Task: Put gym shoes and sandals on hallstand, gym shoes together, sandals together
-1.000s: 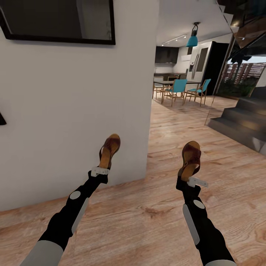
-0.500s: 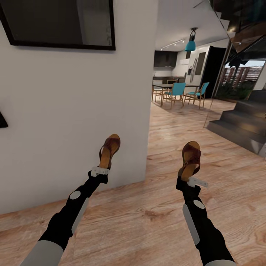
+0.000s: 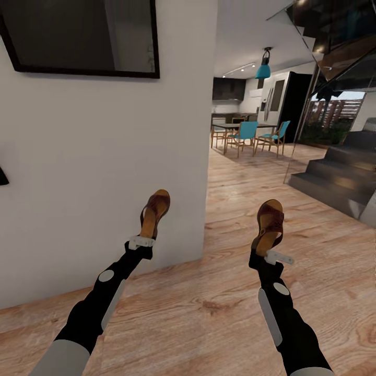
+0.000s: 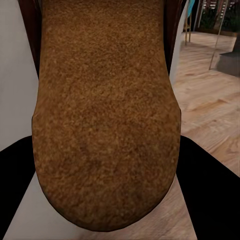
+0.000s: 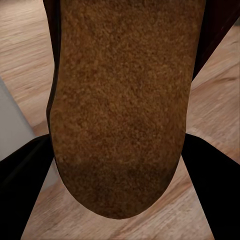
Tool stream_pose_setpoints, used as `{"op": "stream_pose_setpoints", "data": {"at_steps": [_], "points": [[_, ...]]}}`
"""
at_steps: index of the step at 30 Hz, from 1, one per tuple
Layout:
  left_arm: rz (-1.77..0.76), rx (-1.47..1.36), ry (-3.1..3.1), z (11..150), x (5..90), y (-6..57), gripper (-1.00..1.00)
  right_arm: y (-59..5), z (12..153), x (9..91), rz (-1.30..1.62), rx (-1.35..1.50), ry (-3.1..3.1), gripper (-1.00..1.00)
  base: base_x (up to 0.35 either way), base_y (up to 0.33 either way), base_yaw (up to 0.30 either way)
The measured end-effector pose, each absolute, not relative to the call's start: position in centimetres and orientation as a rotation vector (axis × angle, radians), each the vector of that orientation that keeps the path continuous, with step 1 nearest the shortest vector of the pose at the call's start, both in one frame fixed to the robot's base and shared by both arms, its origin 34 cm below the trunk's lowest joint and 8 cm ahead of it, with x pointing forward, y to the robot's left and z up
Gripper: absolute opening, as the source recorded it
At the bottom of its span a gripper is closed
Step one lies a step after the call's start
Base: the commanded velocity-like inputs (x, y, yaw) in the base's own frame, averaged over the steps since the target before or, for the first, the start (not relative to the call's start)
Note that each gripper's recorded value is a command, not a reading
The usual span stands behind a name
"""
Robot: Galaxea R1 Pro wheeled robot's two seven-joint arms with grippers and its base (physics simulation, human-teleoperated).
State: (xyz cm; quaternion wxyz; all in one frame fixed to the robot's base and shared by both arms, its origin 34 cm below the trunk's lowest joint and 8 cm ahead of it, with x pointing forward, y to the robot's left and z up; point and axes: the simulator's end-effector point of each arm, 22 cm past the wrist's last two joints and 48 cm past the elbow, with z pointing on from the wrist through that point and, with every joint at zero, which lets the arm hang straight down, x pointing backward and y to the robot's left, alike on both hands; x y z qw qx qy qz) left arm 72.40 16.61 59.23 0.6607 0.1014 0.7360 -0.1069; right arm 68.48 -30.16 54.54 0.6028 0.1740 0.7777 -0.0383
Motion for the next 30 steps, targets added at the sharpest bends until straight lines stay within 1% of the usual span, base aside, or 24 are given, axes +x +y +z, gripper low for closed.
{"op": "stream_pose_setpoints", "data": {"at_steps": [24,30], "points": [[-0.236,0.233,1.627,61.7,72.1,16.6,-1.00,-30.2,56.8,68.3,-0.081,0.402,1.763,-1.00,0.000,0.000,-0.061],[-0.236,0.233,1.620,62.1,72.0,16.6,-1.00,-30.2,57.3,68.3,-0.079,0.402,1.756,-1.00,0.000,0.000,-0.023]]}}
